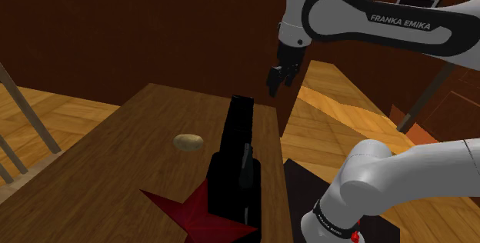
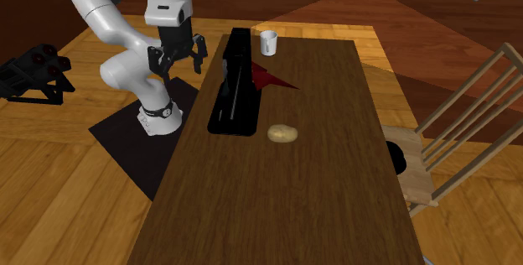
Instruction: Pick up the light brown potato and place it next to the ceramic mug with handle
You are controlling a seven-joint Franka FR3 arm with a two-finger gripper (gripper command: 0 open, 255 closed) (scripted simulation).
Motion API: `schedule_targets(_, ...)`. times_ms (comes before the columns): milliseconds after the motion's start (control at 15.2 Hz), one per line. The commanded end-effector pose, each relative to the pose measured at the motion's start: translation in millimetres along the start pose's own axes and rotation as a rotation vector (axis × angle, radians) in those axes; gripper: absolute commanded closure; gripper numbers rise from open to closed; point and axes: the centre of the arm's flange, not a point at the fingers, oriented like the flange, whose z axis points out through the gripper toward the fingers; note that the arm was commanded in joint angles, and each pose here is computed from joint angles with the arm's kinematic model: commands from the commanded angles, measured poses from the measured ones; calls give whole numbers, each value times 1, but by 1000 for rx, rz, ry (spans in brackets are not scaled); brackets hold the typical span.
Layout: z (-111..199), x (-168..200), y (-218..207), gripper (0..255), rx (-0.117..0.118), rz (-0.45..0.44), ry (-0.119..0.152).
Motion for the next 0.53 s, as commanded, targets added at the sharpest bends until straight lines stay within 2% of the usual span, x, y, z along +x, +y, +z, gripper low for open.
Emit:
schedule_targets(0,0,0,0,0,0,0,0)
schedule_targets(462,50,67,-39,0,44,-115,-28)
